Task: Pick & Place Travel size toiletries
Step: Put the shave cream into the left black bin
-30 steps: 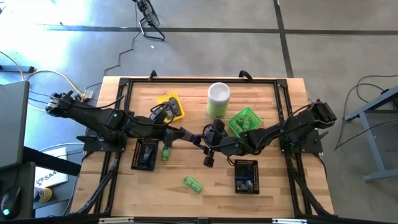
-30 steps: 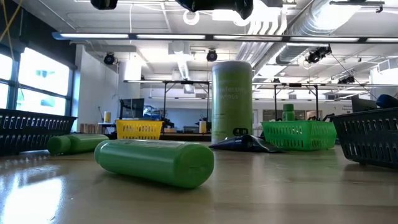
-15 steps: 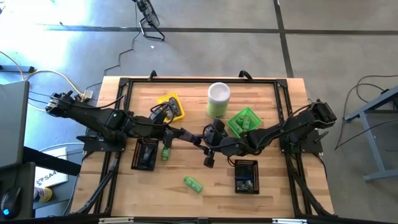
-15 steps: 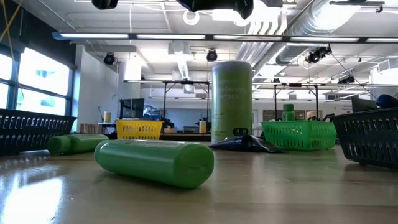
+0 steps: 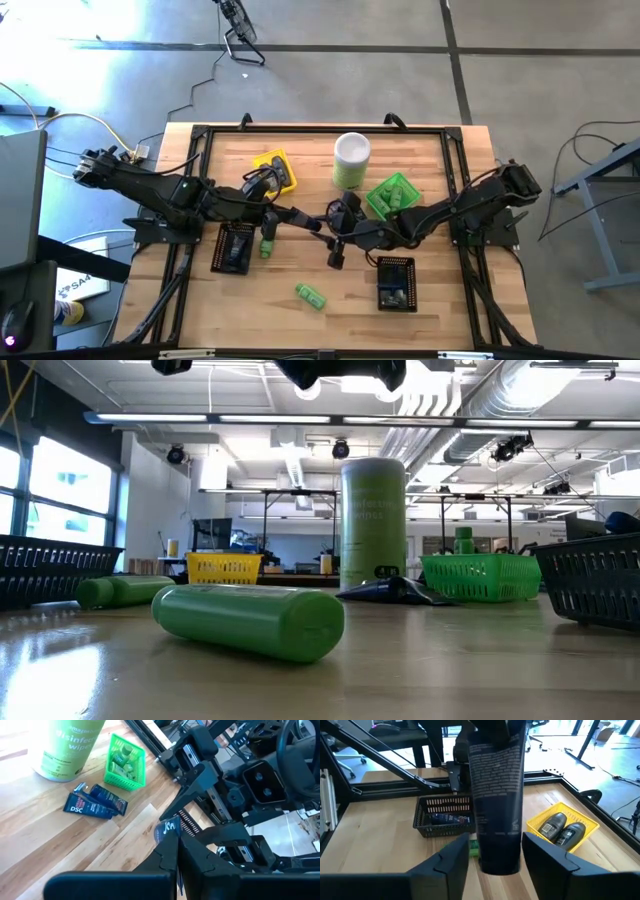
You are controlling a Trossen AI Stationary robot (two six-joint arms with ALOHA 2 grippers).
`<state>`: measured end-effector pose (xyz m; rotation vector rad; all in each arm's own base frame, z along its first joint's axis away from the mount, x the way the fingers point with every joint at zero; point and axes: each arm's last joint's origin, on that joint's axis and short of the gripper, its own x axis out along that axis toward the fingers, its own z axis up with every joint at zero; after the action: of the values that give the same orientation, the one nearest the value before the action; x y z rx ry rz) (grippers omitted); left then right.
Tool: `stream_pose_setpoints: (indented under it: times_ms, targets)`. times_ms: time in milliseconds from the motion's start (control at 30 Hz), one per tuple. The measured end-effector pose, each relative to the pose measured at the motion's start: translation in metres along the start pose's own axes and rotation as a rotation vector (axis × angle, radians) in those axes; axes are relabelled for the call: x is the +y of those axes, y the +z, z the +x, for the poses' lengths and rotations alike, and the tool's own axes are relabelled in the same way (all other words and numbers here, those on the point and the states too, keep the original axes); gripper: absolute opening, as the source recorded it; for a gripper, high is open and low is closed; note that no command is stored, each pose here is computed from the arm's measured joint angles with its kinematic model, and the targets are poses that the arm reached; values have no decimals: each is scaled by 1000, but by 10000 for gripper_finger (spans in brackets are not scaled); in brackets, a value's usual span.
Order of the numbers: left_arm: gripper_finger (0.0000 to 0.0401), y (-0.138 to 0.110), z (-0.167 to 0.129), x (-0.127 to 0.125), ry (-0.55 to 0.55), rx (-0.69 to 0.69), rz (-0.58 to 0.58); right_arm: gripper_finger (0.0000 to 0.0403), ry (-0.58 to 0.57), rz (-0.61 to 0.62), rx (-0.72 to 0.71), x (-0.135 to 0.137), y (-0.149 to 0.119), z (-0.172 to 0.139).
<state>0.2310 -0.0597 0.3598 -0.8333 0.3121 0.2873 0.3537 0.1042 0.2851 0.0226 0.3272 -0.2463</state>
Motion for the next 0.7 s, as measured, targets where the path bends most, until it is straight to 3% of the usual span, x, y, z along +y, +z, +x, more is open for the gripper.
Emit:
stream_pose_setpoints:
  times_ms: [367,700]
  targets:
    - [0,5,-10,0,-19,-14,77,279,40,31,-20,1,6,-7]
    - [0,20,-65,19,-29,-3,203,285,80,13,-52,10,14,-26]
